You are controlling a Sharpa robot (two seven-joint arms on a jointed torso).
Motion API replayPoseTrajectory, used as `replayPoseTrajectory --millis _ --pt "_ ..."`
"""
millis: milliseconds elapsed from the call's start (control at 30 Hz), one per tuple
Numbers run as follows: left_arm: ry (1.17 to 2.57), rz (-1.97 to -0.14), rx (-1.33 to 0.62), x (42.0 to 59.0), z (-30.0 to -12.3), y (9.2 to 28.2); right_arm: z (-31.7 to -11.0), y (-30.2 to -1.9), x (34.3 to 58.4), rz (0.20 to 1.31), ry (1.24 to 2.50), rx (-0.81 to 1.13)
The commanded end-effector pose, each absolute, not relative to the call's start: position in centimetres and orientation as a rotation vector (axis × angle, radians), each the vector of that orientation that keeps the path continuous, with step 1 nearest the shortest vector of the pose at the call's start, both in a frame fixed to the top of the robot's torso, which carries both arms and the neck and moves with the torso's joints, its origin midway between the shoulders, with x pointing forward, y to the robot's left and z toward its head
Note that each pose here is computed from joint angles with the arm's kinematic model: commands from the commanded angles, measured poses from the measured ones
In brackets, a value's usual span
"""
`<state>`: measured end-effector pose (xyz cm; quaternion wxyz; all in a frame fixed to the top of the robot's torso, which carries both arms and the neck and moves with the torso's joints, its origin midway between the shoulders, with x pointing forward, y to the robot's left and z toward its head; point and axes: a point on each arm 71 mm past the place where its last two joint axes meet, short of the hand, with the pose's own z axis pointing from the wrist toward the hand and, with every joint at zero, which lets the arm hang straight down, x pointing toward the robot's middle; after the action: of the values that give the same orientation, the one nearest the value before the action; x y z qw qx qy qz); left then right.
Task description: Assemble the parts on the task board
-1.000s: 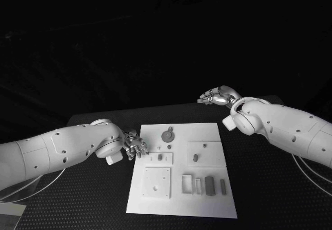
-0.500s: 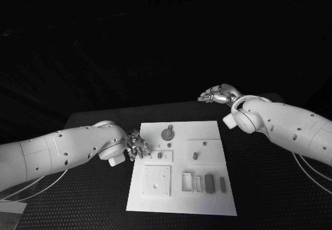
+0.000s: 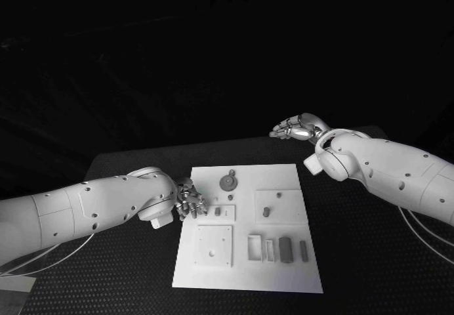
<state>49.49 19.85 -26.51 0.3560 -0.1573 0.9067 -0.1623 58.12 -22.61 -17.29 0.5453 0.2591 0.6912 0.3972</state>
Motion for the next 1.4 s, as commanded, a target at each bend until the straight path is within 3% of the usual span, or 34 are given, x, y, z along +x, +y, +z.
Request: replayPoseTrajectory --millis 33,1400 --pt "2.326 -0.407 -0.353 49.52 -26.48 19.5 -17.26 -22.44 58.09 0.95 1.644 0.603" --pt "2.355 -0.364 -0.308 49.36 -27.29 19.08 -17.34 -22.43 58.03 0.954 1.645 0.603"
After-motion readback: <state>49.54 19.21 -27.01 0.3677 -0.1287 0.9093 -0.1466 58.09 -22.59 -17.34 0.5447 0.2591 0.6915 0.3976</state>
